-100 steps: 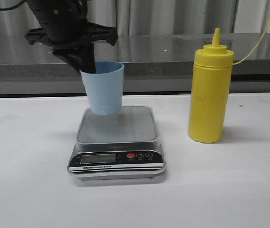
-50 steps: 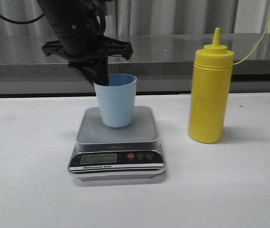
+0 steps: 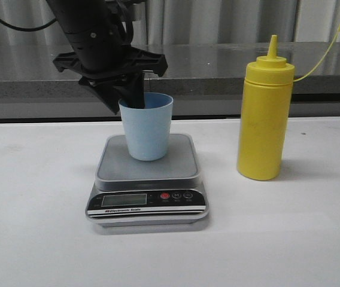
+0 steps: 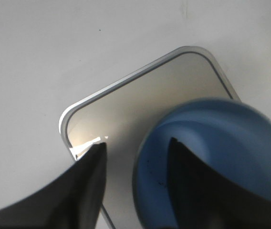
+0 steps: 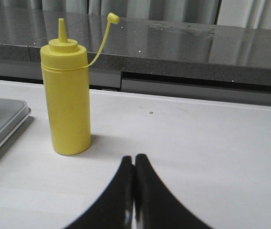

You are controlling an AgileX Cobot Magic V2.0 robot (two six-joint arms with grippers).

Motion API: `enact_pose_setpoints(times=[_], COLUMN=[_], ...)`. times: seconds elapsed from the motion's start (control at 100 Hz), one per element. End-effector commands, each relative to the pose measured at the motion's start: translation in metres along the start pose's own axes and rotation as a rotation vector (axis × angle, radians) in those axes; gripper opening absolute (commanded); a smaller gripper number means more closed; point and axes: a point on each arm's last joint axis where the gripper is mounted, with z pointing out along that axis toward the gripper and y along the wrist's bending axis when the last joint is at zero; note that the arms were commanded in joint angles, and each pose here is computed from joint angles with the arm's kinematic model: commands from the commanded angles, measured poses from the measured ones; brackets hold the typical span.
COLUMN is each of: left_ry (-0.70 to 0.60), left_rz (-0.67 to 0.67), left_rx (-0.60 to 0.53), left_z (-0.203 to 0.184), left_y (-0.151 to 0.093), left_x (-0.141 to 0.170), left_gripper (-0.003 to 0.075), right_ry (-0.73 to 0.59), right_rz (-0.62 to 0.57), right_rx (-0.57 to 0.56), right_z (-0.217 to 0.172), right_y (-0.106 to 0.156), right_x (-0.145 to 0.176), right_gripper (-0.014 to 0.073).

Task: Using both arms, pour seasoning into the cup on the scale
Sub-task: 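Lower the cup onto the scale platform, open the left gripper, withdraw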

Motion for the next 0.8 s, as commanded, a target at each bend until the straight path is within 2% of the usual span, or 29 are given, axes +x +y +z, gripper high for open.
enact_pose_setpoints(times=[0.0, 0.07, 0.34, 0.54, 0.79], left_ry=[-0.104, -0.105, -0.221, -0.356, -0.461], left_rz=[0.0, 0.0, -0.007, -0.064, -0.16], left_rx=[0.022, 0.022, 0.021, -0.017, -0.103], left_z=[-0.031, -0.036, -0.088, -0.132, -0.17], left_y=[-0.007, -0.007, -0.002, 0.025, 0.067], left_x=[-0.014, -0.014, -0.022, -0.02, 0.017], left_gripper=[0.0468, 0.0496, 0.0496, 0.0495, 0.0495], right_ry=[-0.128, -0.128, -0.128, -0.128, -0.128], right_rz=[-0.011, -0.011, -0.011, -0.011, -0.011], right_rx=[0.006, 0.006, 0.006, 0.006, 0.006], right_z=[-0.003, -0.003, -0.003, -0.003, -0.003], right_y=[0.0, 0.0, 0.0, 0.0, 0.0], right_x=[-0.016, -0.016, -0.016, -0.016, -0.016], right_gripper=[-0.0067, -0.0067, -0.0067, -0.0067, -0.0067])
